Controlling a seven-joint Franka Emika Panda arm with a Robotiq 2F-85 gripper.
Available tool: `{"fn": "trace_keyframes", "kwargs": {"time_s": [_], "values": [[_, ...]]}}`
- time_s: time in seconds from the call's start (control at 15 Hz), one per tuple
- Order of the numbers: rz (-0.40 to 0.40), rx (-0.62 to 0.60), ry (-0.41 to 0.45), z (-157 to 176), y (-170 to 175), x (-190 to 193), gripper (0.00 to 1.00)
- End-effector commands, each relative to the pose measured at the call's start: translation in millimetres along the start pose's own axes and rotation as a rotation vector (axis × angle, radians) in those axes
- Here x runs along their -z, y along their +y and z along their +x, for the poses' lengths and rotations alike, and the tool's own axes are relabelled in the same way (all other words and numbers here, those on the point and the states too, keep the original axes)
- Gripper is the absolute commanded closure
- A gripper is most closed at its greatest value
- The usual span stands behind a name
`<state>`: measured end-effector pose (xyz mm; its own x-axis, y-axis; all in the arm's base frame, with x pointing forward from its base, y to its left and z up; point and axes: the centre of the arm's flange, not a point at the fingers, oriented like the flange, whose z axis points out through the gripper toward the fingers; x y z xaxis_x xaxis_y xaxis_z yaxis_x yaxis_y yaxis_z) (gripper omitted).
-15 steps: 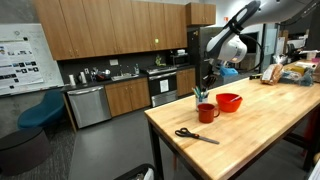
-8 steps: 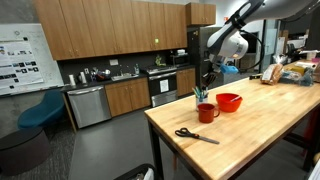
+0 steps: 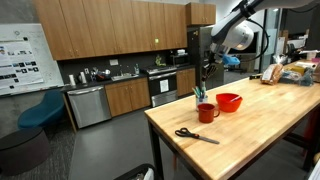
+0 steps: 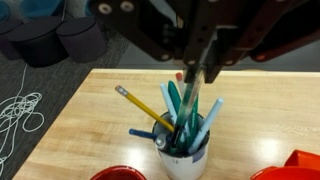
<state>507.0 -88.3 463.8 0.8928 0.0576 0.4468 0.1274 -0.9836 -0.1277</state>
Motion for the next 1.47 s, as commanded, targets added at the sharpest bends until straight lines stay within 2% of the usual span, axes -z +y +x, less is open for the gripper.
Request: {"fn": "trace_keyframes", "kwargs": {"time_s": [0.0, 0.33, 0.6, 0.93, 1.4], "values": [[-0.003, 0.015, 0.066, -6, 0, 46, 0.96], [-0.031, -0.057, 0.173, -13, 31, 96, 0.96], [-0.07, -0.156, 0.214, -28, 70, 120, 0.96], [-0.075, -0.275, 0.167, -53, 112, 102, 0.96], [-0.041, -0.393, 0.03, -78, 145, 61, 0.96]]}}
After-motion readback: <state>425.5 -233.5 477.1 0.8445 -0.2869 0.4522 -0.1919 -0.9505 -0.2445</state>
